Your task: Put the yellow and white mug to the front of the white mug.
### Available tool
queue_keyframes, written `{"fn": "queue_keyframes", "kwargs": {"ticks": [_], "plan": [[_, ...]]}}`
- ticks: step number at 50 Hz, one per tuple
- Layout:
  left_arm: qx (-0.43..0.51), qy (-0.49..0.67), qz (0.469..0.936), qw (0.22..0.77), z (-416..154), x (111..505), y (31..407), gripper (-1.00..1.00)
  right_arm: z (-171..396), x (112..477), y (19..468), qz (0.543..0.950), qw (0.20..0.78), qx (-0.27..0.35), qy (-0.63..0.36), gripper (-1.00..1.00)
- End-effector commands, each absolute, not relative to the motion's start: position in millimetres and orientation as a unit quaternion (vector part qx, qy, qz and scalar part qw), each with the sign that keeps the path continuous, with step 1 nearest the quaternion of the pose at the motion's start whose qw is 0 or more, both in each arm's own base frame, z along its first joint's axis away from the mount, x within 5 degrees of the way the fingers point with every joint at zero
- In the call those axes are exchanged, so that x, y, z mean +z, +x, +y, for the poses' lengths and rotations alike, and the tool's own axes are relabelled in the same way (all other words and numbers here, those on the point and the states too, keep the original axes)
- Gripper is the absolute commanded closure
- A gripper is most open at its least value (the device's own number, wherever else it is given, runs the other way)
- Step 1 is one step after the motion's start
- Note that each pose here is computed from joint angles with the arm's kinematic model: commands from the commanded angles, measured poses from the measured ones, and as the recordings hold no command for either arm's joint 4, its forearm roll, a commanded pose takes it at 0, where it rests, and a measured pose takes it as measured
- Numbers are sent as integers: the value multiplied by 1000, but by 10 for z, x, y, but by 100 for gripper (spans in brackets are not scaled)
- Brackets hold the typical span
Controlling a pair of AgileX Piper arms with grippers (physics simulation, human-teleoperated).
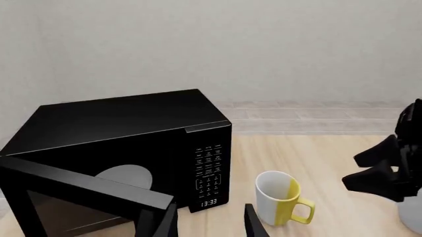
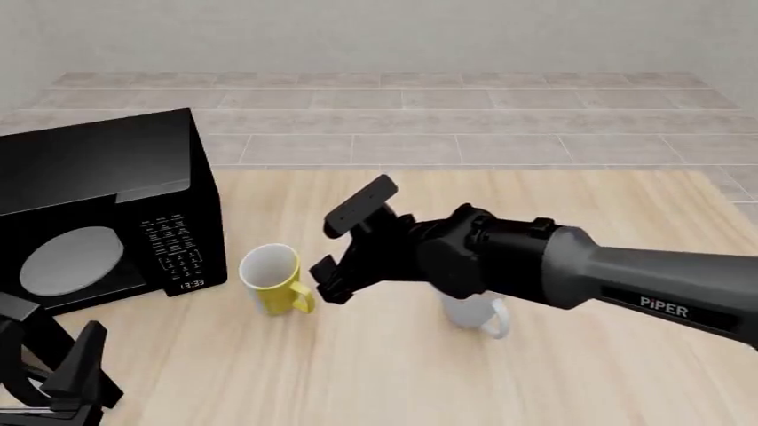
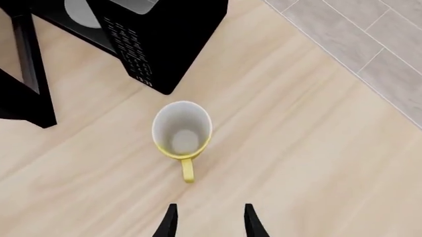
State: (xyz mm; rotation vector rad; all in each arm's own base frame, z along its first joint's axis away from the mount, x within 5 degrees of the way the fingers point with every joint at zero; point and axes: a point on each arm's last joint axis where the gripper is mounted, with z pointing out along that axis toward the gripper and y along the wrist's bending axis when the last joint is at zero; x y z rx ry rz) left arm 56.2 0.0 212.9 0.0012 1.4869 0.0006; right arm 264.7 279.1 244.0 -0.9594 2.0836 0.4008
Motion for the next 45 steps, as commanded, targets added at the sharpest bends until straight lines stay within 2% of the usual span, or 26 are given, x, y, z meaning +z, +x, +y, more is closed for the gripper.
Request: {"fn": "queue_keyframes", "kwargs": {"ticks": [1,45], "plan": [[1,0,677,736,0,2129,562,-100,2869,2320,2716,825,391,159,-375,-100],[1,1,677,736,0,2129,562,-100,3087,1968,2805,834,377,168,-366,-100]]}}
